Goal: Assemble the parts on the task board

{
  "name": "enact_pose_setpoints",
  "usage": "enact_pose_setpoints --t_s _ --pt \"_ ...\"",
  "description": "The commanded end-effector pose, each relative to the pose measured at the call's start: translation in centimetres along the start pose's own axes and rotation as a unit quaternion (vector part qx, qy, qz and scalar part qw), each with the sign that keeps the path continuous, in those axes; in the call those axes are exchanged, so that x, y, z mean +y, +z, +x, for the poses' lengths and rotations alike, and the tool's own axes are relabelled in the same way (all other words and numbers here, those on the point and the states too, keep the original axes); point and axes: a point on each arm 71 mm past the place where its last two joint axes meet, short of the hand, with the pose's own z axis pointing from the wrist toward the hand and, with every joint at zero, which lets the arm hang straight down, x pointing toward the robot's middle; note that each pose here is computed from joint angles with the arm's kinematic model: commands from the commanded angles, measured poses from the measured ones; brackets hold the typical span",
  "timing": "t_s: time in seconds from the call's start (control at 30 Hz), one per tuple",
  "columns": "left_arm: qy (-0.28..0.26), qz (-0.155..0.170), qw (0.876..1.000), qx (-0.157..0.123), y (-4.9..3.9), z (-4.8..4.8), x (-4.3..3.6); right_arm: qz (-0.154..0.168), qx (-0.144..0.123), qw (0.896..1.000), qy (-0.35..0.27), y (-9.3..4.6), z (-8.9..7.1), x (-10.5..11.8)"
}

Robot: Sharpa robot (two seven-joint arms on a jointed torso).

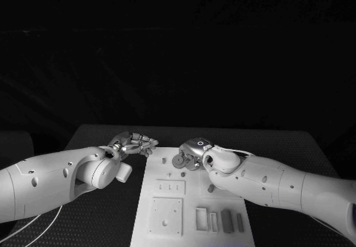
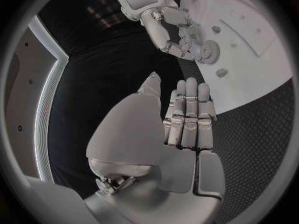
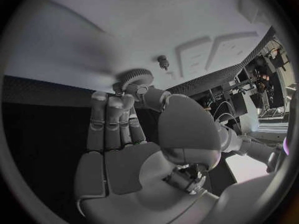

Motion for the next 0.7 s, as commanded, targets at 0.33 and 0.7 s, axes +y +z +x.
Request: enact_pose_setpoints --t_s 0.33,0.7 --pt "0.0 0.005 1.0 0.004 -0.03 0.03 -0.15 -0.006 0.037 0.999 0.005 -0.72 1.01 -0.23" --pt "0.0 0.005 1.0 0.003 -0.12 -0.09 -0.12 0.004 0.028 1.0 -0.002 -1.11 0.94 -1.06"
